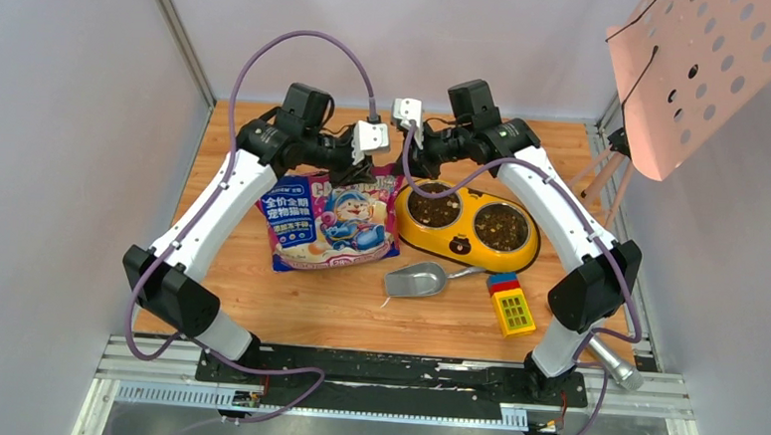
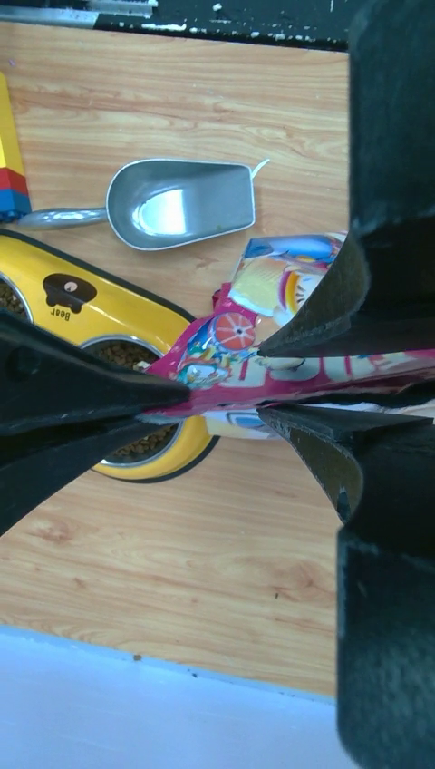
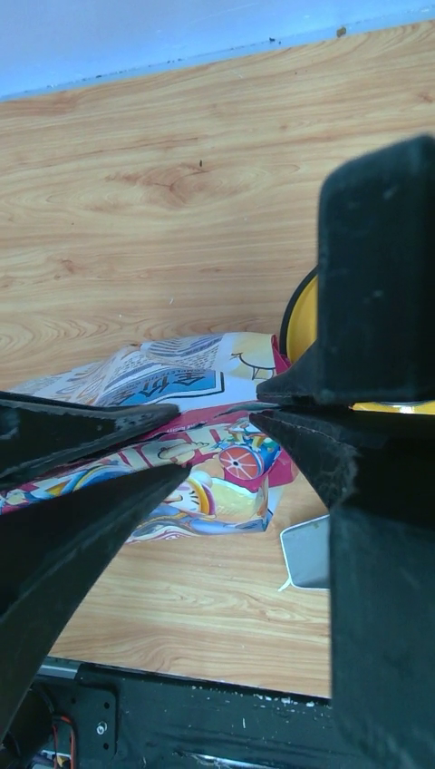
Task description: Serve the pet food
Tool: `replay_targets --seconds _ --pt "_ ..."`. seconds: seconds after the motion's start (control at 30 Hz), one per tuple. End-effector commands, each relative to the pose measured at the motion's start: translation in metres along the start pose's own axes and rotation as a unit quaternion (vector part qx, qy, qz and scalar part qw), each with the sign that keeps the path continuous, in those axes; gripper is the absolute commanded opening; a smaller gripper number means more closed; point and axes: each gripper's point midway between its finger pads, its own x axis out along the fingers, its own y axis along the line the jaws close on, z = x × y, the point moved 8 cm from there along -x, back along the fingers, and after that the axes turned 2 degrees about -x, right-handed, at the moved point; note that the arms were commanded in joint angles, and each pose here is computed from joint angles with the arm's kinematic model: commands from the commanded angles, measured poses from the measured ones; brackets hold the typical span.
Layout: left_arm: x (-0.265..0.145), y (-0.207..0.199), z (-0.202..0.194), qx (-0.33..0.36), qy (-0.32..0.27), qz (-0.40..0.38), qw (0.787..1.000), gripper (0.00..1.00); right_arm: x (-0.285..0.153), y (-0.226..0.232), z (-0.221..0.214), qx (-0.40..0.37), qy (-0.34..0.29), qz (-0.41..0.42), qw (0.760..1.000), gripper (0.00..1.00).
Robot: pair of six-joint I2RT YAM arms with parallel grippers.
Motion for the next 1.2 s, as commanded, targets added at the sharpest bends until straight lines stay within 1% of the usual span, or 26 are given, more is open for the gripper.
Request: replay_targets --seconds 0.0,0.03,0.07,0.1,0.17,0.27,0.37,0.4,0.47,0.5,0.53,0.57,0.6,0.63,0.67,0.7,0.73,0.77,0.8,0.83,0.93,0.97,1.0,1.03,1.17 --pt "0.008 0.008 0.022 0.019 -0.029 0.002 0.999 0.28 -0.017 -0.007 0.026 -0.027 -0.039 -0.020 0.999 0.00" --pt "0.010 0.010 0.023 0.018 -0.028 0.003 0.999 0.16 -0.017 -0.006 0.027 -0.025 -0.041 -0.017 0.999 0.00" --pt "0.010 0.011 0.023 0.018 -0.026 0.004 1.000 0.10 -0.018 -0.005 0.027 -0.023 -0.044 -0.017 0.999 0.00" --pt "0.010 0.012 0.023 0.020 -0.026 0.005 0.999 0.02 -0.019 -0.004 0.026 -0.021 -0.044 -0.017 0.999 0.00" --pt "0.008 0.011 0.024 0.022 -0.024 0.007 0.999 0.00 -0.021 -0.004 0.023 -0.024 -0.041 -0.022 0.999 0.00" --pt "0.002 0.006 0.020 0.027 -0.011 0.006 1.000 0.00 -0.031 -0.008 0.018 -0.018 -0.044 -0.030 0.998 0.00" --pt "-0.009 0.002 0.007 0.026 0.008 0.024 0.999 0.00 -0.042 -0.016 0.012 -0.003 -0.048 -0.043 0.998 0.00" --pt "-0.016 0.000 0.007 0.024 0.006 0.032 0.999 0.01 -0.045 -0.018 0.010 -0.001 -0.048 -0.046 0.998 0.00" --pt "-0.026 0.000 -0.004 0.002 0.011 0.045 0.999 0.12 -0.049 -0.020 0.009 -0.004 -0.046 -0.054 0.997 0.00" --pt "-0.032 0.003 -0.011 -0.015 0.017 0.054 0.998 0.22 -0.050 -0.020 0.008 -0.006 -0.045 -0.057 0.997 0.00" --pt "-0.041 0.005 -0.016 -0.023 0.019 0.067 0.997 0.24 -0.051 -0.020 0.008 -0.006 -0.045 -0.059 0.997 0.00" --pt "-0.045 0.004 -0.019 -0.026 0.022 0.069 0.997 0.22 -0.052 -0.020 0.008 -0.006 -0.044 -0.060 0.997 0.00" --pt "-0.054 0.006 -0.023 -0.029 0.025 0.080 0.996 0.15 -0.052 -0.020 0.008 -0.006 -0.044 -0.060 0.997 0.00" --pt "-0.058 0.004 -0.027 -0.027 0.030 0.075 0.996 0.04 -0.052 -0.020 0.008 -0.006 -0.044 -0.061 0.997 0.00" --pt "-0.065 0.005 -0.030 -0.029 0.033 0.081 0.996 0.01 -0.052 -0.020 0.007 -0.004 -0.043 -0.061 0.997 0.00" --pt "-0.069 0.003 -0.033 -0.029 0.041 0.082 0.995 0.01 -0.051 -0.020 0.006 -0.002 -0.042 -0.061 0.997 0.00" --pt "-0.074 0.003 -0.034 -0.030 0.045 0.089 0.995 0.03 -0.051 -0.020 0.006 -0.001 -0.042 -0.062 0.997 0.00" --pt "-0.077 0.002 -0.036 -0.032 0.054 0.092 0.994 0.09 -0.051 -0.021 0.006 0.000 -0.043 -0.062 0.997 0.00" --pt "-0.083 0.000 -0.037 -0.030 0.055 0.099 0.993 0.04 -0.051 -0.021 0.006 0.000 -0.044 -0.062 0.997 0.00" --pt "-0.085 -0.002 -0.038 -0.024 0.057 0.092 0.994 0.01 -0.051 -0.021 0.006 0.000 -0.044 -0.063 0.997 0.00" --pt "-0.094 -0.008 -0.038 -0.024 0.059 0.092 0.994 0.00 -0.050 -0.024 0.005 0.000 -0.040 -0.067 0.997 0.00" --pt "-0.096 -0.009 -0.038 -0.028 0.064 0.096 0.993 0.06 -0.050 -0.024 0.004 -0.001 -0.039 -0.069 0.997 0.00" --pt "-0.099 -0.010 -0.038 -0.026 0.066 0.102 0.992 0.20 -0.050 -0.024 0.004 -0.001 -0.038 -0.070 0.997 0.00" --pt "-0.101 -0.010 -0.039 -0.023 0.073 0.111 0.991 0.24 -0.050 -0.024 0.004 -0.001 -0.037 -0.071 0.997 0.00" --pt "-0.115 -0.015 -0.041 -0.011 0.087 0.131 0.988 0.25 -0.050 -0.025 0.002 0.003 -0.034 -0.073 0.997 0.00"
